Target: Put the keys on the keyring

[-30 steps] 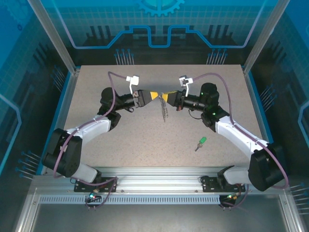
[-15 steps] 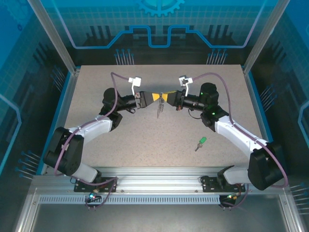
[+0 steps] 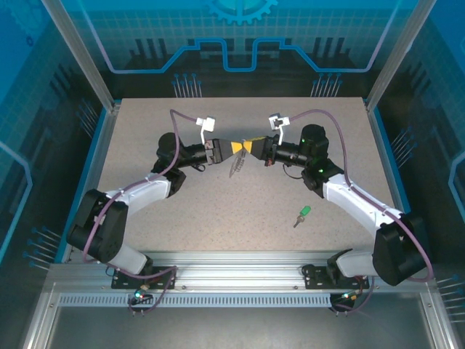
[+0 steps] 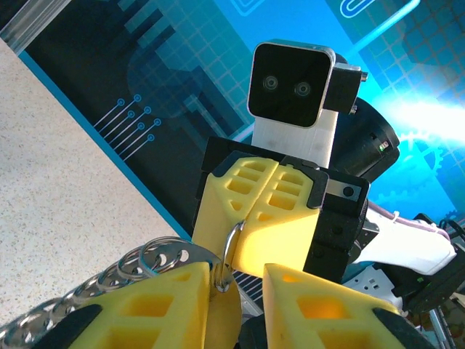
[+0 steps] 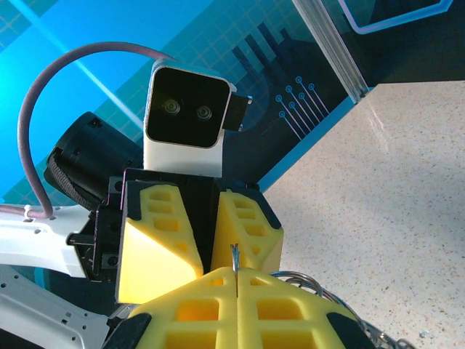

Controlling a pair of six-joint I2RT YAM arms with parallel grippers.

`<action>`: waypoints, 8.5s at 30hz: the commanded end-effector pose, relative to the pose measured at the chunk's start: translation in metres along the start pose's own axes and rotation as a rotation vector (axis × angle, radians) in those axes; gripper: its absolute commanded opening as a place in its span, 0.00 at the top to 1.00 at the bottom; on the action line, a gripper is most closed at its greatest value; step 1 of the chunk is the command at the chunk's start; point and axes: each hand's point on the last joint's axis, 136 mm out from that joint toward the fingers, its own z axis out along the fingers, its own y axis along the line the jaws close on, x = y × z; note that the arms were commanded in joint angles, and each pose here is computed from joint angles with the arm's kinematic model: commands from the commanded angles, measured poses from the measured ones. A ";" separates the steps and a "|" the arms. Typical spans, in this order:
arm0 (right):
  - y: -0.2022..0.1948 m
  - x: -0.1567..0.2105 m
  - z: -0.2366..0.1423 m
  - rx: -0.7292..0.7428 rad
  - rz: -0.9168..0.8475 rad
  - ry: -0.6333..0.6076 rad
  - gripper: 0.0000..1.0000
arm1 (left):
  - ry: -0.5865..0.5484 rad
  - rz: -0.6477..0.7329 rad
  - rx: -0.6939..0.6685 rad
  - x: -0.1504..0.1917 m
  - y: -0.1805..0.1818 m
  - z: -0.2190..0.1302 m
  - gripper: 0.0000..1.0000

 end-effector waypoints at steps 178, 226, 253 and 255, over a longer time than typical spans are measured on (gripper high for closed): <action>-0.067 0.082 -0.100 0.745 0.234 0.104 1.00 | 0.030 0.277 -0.015 0.020 -0.029 -0.002 1.00; 0.058 -0.008 -0.060 0.129 -0.134 -0.007 1.00 | 0.208 0.487 -0.115 0.038 -0.043 0.025 1.00; 0.045 0.013 -0.056 0.172 -0.119 0.060 1.00 | 0.215 0.527 -0.156 0.039 -0.039 0.028 1.00; 0.045 0.014 -0.059 0.180 -0.120 0.059 1.00 | 0.213 0.529 -0.160 0.039 -0.039 0.027 1.00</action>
